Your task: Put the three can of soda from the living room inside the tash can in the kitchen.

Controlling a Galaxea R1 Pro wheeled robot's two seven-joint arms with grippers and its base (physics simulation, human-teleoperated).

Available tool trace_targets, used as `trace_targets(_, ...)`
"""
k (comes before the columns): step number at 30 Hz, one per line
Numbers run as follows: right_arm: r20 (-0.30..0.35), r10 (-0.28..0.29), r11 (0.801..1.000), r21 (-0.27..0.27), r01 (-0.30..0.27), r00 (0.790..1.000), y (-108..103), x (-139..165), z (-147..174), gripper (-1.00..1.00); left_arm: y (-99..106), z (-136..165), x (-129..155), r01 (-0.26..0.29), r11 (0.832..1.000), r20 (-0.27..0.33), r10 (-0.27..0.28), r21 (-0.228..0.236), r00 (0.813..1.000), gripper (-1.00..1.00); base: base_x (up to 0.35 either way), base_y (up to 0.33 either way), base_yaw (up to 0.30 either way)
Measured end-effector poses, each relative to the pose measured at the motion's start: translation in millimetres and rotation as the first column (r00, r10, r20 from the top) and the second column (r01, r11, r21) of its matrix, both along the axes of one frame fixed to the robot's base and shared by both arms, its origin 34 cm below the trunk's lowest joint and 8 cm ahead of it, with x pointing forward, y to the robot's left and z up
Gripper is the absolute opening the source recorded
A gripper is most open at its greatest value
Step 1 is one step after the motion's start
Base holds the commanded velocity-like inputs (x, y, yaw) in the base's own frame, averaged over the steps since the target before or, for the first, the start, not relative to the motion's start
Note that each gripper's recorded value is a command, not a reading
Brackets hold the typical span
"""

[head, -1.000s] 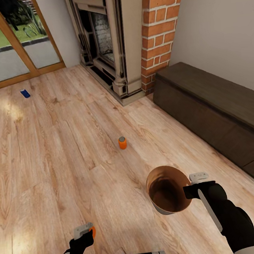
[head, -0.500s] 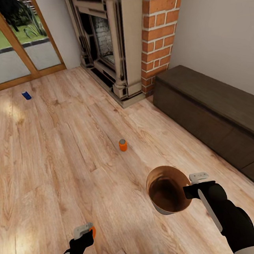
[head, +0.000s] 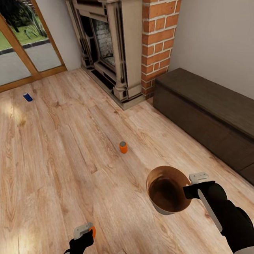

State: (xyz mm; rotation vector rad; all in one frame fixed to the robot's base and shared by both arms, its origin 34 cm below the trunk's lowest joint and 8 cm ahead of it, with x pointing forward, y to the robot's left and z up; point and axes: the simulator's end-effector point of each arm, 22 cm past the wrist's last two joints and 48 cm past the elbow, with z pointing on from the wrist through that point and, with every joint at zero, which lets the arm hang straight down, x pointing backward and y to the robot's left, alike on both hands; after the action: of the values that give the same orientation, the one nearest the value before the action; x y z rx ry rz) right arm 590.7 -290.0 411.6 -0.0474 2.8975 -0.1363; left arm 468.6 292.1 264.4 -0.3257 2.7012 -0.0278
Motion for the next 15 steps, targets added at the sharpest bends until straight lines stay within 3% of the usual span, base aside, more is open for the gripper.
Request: trace_targets(15, -0.002, 0.0, 1.0, -0.001, 0.0, 1.0, 0, 2, 31, -1.0, 0, 33, 8, 0.0, 1.0, 0.006, 0.0, 0.0, 1.0, -1.0, 0.0, 0.0, 0.0)
